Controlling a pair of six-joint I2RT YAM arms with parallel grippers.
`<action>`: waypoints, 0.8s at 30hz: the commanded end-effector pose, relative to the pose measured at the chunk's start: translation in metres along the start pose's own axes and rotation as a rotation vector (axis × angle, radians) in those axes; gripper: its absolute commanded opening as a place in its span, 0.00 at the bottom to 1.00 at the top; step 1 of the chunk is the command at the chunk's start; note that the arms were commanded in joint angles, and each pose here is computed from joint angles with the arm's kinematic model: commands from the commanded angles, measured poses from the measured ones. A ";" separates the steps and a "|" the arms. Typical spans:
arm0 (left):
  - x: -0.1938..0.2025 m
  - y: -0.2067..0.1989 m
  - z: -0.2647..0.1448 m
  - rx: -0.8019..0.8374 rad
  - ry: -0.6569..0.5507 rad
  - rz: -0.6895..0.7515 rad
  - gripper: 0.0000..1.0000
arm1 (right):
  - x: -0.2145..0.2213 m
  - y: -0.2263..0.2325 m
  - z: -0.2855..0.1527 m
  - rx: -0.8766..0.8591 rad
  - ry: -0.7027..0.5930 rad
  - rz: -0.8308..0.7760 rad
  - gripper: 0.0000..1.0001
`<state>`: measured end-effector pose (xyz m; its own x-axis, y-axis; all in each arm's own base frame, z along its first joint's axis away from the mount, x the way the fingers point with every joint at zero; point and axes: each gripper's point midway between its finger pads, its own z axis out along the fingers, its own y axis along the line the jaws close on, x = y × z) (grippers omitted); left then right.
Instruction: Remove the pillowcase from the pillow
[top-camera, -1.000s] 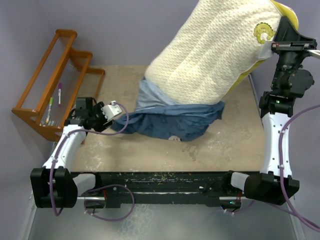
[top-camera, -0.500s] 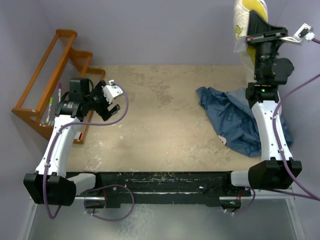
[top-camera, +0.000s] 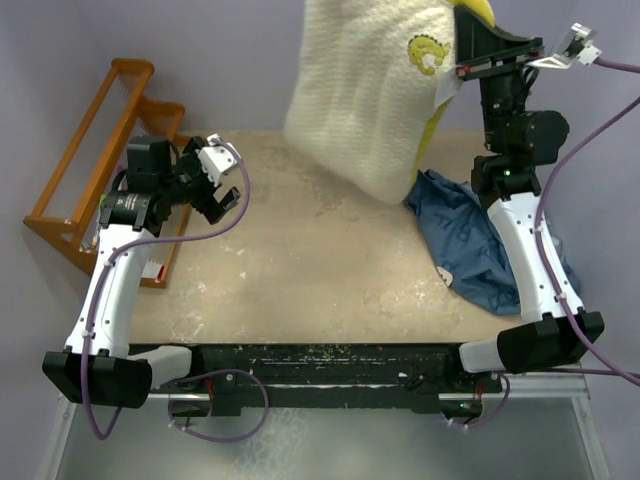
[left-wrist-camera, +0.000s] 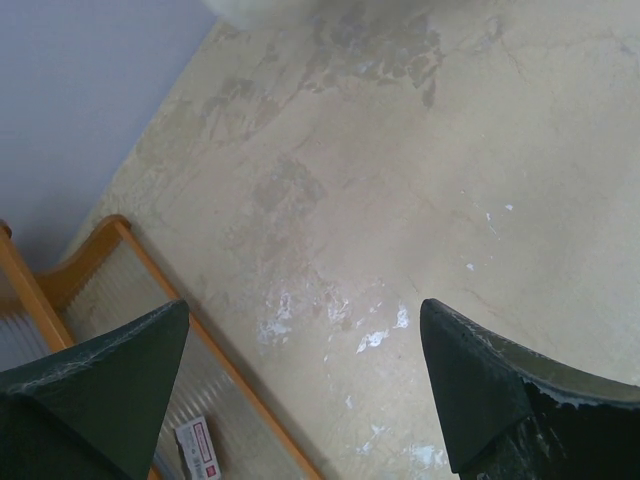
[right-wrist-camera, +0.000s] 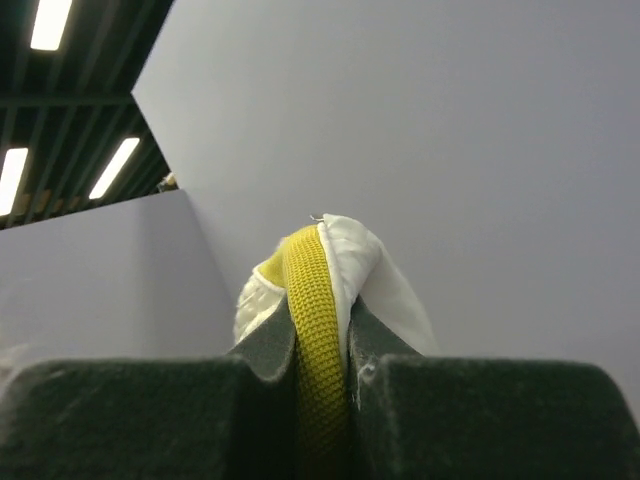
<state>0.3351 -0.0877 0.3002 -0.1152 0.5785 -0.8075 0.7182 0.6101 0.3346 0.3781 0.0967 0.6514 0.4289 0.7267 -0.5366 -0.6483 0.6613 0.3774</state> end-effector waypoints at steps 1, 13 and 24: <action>-0.014 0.029 -0.013 -0.136 -0.027 0.000 0.99 | -0.039 -0.006 -0.019 0.115 -0.155 -0.017 0.00; -0.002 0.030 -0.016 -0.151 0.008 -0.011 0.99 | 0.114 -0.211 -0.228 0.902 0.315 -0.325 0.24; 0.001 0.066 -0.016 -0.317 -0.008 -0.126 0.99 | 0.085 -0.223 -0.275 1.084 0.369 -0.520 1.00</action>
<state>0.3552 -0.0520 0.3095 -0.2021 0.5517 -0.8092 0.5616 0.7422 0.3657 0.4084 -0.0108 0.2601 0.0221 0.4300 -0.9026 0.3779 0.8322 0.4057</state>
